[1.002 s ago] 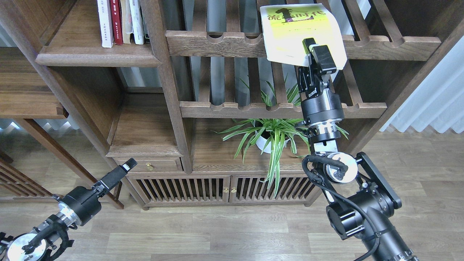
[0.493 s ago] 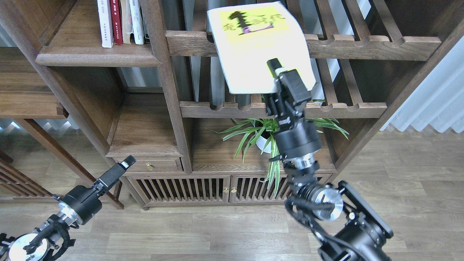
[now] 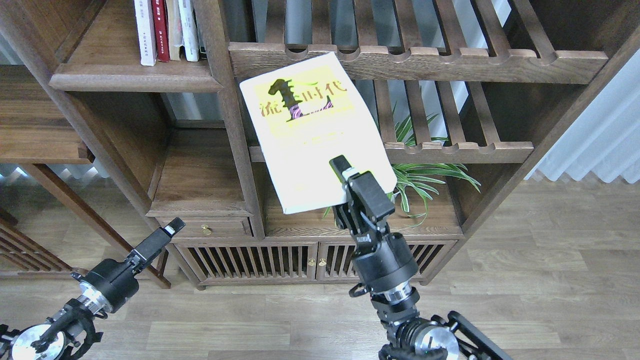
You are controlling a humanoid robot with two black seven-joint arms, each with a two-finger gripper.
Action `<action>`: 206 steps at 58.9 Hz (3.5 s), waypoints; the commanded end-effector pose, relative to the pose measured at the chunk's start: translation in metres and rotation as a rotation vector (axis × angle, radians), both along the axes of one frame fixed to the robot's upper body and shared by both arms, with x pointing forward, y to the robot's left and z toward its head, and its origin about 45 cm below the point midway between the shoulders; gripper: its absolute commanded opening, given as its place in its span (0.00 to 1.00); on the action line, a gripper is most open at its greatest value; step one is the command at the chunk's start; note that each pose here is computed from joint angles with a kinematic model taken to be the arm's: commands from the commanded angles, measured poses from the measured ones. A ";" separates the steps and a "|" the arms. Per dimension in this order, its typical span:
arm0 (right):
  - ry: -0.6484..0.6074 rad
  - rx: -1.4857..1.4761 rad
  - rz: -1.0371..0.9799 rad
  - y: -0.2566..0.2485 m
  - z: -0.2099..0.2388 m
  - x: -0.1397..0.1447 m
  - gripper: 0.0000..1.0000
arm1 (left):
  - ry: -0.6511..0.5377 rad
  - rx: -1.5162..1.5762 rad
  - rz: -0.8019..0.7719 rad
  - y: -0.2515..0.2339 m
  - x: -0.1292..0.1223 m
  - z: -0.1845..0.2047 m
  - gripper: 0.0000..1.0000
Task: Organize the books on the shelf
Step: 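Tip the yellow book off the shelf and lower it with the right gripper, then bring the left gripper up and grasp the yellow book's edge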
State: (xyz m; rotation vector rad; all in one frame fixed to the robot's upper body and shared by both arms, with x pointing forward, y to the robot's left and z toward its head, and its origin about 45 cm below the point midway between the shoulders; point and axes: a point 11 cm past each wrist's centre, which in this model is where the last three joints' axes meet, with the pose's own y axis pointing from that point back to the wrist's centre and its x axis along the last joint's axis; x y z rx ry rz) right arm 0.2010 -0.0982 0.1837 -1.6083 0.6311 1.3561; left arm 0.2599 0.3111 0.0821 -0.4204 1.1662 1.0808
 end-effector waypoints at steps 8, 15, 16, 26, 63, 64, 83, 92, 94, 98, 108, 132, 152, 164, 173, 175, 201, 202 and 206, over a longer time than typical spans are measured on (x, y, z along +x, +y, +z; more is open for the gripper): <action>0.010 -0.018 0.018 0.004 -0.007 0.000 0.04 | -0.028 -0.214 0.133 0.003 0.003 0.012 0.93; 0.015 -0.015 0.039 0.009 -0.008 -0.004 0.04 | -0.040 -0.259 0.187 0.001 0.005 0.014 0.93; 0.014 -0.015 0.040 0.009 -0.007 -0.004 0.04 | -0.042 -0.262 0.191 0.001 0.005 0.014 0.93; 0.020 -0.022 0.061 0.012 -0.010 -0.008 0.04 | -0.101 -0.318 0.293 0.005 0.014 0.027 0.93; 0.038 -0.052 0.201 0.037 -0.022 -0.024 0.05 | -0.148 -0.423 0.131 -0.083 0.014 0.055 0.93; 0.038 -0.052 0.201 0.037 -0.022 -0.024 0.05 | -0.147 -0.424 0.128 -0.084 0.014 0.055 0.93; 0.042 -0.059 0.205 0.037 -0.024 -0.024 0.05 | -0.145 -0.439 0.054 -0.107 0.014 0.061 0.92; 0.044 -0.062 0.205 0.037 -0.025 -0.024 0.05 | -0.141 -0.441 0.020 -0.117 0.014 0.061 0.90; 0.045 -0.063 0.205 0.037 -0.026 -0.024 0.05 | -0.141 -0.441 0.011 -0.120 0.014 0.062 0.90; 0.045 -0.063 0.205 0.037 -0.026 -0.024 0.05 | -0.143 -0.442 -0.005 -0.124 0.015 0.064 0.89; 0.046 -0.064 0.205 0.037 -0.026 -0.024 0.05 | -0.138 -0.444 -0.042 -0.135 0.015 0.065 0.75; 0.046 -0.064 0.205 0.037 -0.026 -0.024 0.05 | -0.130 -0.444 -0.100 -0.151 0.012 0.066 0.06; 0.030 -0.070 0.188 0.033 -0.024 -0.016 0.05 | -0.105 -0.379 -0.087 -0.128 0.005 0.055 0.05; 0.029 -0.093 0.129 0.017 -0.028 -0.001 0.12 | -0.105 -0.379 -0.087 -0.128 0.005 0.055 0.05; 0.026 -0.096 0.121 0.015 -0.028 0.001 0.23 | -0.106 -0.379 -0.086 -0.127 0.006 0.055 0.05; 0.027 -0.100 0.122 0.015 -0.028 0.001 0.28 | -0.106 -0.378 -0.086 -0.127 0.006 0.055 0.05; 0.054 -0.165 0.056 -0.007 -0.048 0.019 0.87 | -0.098 -0.362 -0.092 -0.122 0.004 0.053 0.05; 0.055 -0.165 0.052 -0.008 -0.048 0.019 0.87 | -0.099 -0.359 -0.093 -0.121 0.004 0.053 0.04; 0.066 -0.178 0.025 -0.016 -0.053 0.024 0.92 | -0.096 -0.348 -0.097 -0.118 0.003 0.052 0.04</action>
